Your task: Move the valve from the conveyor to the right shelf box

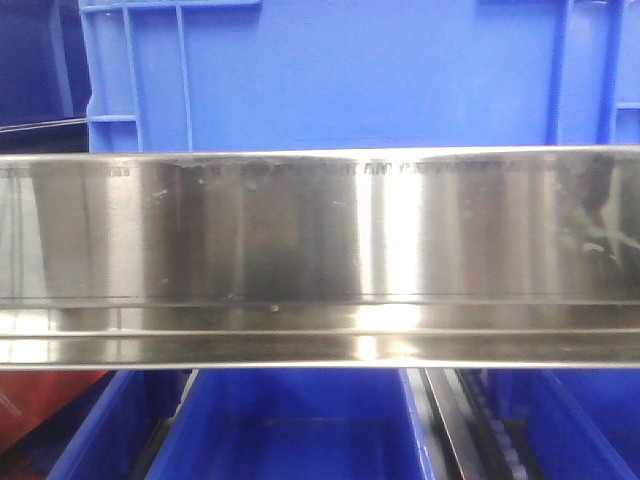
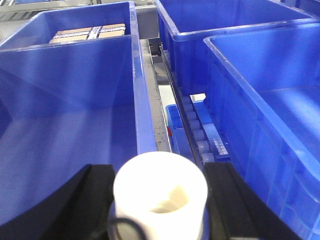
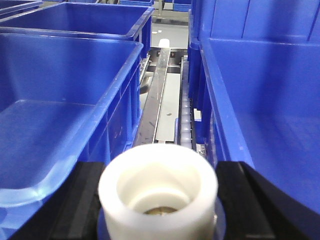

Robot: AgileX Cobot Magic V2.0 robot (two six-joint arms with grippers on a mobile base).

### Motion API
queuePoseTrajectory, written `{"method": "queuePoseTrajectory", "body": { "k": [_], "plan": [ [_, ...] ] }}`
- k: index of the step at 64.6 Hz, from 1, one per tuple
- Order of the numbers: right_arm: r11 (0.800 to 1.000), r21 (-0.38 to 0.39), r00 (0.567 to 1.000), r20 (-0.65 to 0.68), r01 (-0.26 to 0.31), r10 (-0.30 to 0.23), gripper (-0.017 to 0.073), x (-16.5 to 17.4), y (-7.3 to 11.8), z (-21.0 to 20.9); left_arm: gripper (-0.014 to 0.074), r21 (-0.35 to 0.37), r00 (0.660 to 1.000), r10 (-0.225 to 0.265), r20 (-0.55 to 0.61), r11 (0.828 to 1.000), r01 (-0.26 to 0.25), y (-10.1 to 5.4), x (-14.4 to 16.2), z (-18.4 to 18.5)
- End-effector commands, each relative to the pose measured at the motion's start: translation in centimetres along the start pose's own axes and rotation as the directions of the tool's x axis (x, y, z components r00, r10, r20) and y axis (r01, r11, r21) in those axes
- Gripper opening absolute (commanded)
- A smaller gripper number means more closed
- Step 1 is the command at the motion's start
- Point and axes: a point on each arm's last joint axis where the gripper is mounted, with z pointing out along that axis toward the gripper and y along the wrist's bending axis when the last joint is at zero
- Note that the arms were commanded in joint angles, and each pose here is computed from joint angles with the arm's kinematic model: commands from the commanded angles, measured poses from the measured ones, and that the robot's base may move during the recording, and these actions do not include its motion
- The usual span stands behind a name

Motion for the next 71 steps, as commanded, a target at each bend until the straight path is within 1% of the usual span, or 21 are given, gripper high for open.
{"method": "queuePoseTrajectory", "body": {
  "k": [1,71],
  "plan": [
    [1.0,0.018,0.996,0.094,0.008,-0.01,-0.0153,-0.98,-0.11,-0.47,-0.0111,0.002,0.998,-0.007,0.066,1.0,0.006,-0.02,-0.64,-0.4],
    [1.0,0.018,0.996,0.094,0.008,-0.01,-0.0153,-0.98,-0.11,-0.47,-0.0111,0.002,0.998,-0.007,0.068,1.0,0.007,-0.02,-0.66,-0.41]
  ]
}}
